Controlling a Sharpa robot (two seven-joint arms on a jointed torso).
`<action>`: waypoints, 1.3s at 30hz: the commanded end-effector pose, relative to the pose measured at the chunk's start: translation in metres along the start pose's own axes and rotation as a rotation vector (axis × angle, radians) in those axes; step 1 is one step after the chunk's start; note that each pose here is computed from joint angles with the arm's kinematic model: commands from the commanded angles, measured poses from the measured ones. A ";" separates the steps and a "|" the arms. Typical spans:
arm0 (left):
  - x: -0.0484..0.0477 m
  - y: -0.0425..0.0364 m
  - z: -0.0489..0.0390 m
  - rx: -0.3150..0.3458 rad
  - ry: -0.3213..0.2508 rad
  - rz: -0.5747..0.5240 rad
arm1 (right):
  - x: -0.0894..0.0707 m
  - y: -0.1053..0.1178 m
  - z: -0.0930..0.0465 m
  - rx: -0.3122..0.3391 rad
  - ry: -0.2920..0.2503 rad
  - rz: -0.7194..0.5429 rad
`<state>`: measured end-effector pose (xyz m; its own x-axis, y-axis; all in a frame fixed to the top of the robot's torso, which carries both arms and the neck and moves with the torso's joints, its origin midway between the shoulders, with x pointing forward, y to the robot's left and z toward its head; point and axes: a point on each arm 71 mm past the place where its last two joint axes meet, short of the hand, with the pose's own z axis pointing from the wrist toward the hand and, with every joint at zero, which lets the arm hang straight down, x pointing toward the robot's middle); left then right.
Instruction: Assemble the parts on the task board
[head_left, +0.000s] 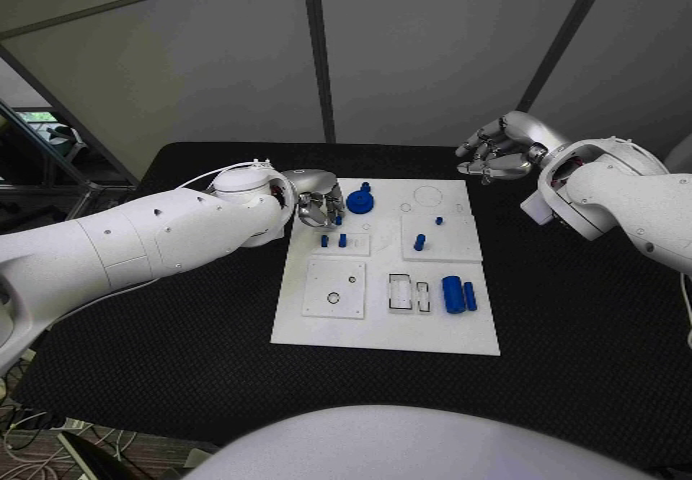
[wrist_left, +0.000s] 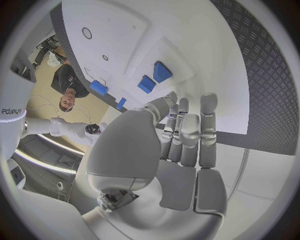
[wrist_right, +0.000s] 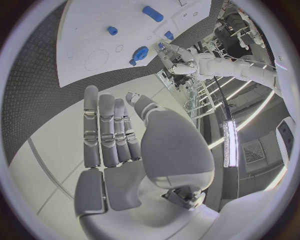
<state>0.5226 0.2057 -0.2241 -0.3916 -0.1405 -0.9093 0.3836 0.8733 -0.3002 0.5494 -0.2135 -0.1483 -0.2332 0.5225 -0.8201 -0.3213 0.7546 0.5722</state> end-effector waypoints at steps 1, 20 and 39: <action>0.0000 0.0014 -0.0004 -0.011 0.011 -0.001 | -0.002 0.001 0.000 -0.002 -0.009 -0.003; -0.0164 0.0256 -0.0155 -0.020 -0.138 -0.049 | -0.003 -0.005 -0.006 0.009 0.038 -0.111; -0.0351 0.0350 -0.0529 0.144 -0.254 -1.147 | 0.043 0.007 -0.032 -0.102 0.086 -0.553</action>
<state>0.5067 0.2684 -0.1949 -0.4004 -0.8252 -0.3984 0.0595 0.4105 -0.9099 0.5085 -0.2010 -0.1803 -0.1549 0.1226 -0.9803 -0.4858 0.8546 0.1836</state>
